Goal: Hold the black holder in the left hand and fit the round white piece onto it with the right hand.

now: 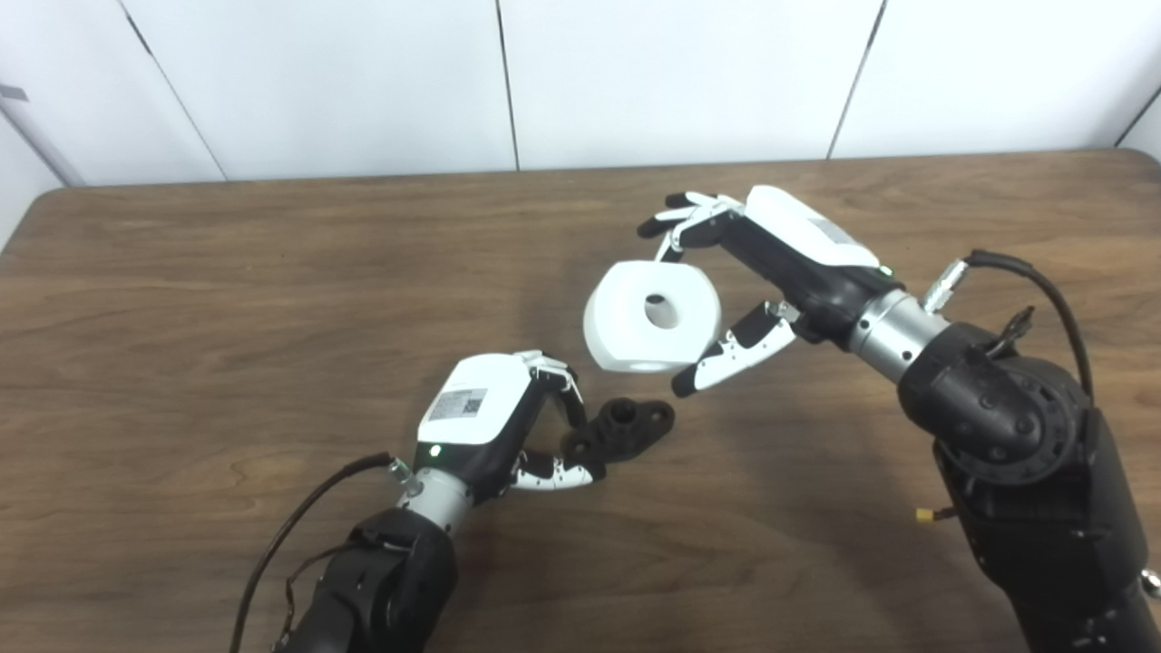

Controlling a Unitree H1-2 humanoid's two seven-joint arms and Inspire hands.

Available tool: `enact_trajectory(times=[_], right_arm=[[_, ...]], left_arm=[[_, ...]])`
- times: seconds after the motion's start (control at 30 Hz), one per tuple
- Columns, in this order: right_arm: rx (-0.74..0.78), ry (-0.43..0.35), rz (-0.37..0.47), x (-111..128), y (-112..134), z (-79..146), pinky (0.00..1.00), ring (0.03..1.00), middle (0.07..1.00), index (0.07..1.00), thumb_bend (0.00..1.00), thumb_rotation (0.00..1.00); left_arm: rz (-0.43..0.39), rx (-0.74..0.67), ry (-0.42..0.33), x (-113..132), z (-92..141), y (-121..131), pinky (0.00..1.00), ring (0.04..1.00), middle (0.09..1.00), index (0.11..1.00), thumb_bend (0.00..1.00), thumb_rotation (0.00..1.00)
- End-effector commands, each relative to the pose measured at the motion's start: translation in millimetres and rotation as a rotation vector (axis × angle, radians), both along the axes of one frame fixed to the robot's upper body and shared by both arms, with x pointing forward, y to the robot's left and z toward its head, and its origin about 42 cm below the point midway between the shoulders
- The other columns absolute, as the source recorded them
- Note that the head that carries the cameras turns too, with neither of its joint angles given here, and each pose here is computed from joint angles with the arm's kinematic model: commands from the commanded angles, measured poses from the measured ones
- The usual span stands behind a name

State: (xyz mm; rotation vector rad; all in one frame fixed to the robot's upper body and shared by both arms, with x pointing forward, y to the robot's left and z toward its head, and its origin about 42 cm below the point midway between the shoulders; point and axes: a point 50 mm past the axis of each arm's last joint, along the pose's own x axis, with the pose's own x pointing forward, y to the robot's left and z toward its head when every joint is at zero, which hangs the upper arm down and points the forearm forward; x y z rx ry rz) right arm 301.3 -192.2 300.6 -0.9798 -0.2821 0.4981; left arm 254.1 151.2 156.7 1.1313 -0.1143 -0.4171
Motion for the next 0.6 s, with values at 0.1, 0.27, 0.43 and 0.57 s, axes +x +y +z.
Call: enact_trajectory(times=[0.1,0.27,0.43,0.57], right_arm=[[0.004,-0.041,0.0,0.5,-0.2,10.8,1.0,0.948,0.837,0.483,0.52,0.14],[-0.016,-0.014,0.006,0.8,-0.3,4.8,1.0,0.949,0.837,0.483,0.52,0.14],[-0.021,-0.002,0.005,1.3,-0.7,1.6,1.0,0.954,0.836,0.483,0.52,0.14],[-0.021,0.005,0.005,-0.1,0.1,-1.3,1.0,0.952,0.835,0.483,0.52,0.14]], left_arm=[[-0.032,0.025,0.111,-8.6,-14.3,-1.7,0.82,0.859,0.771,0.487,0.52,0.05],[-0.033,0.036,0.115,-9.2,-13.3,-1.5,0.82,0.861,0.773,0.487,0.52,0.05],[-0.036,0.046,0.115,-8.8,-13.2,-1.3,0.81,0.853,0.766,0.487,0.52,0.05],[-0.036,0.05,0.123,-8.0,-13.6,-1.1,0.82,0.855,0.766,0.487,0.52,0.05]])
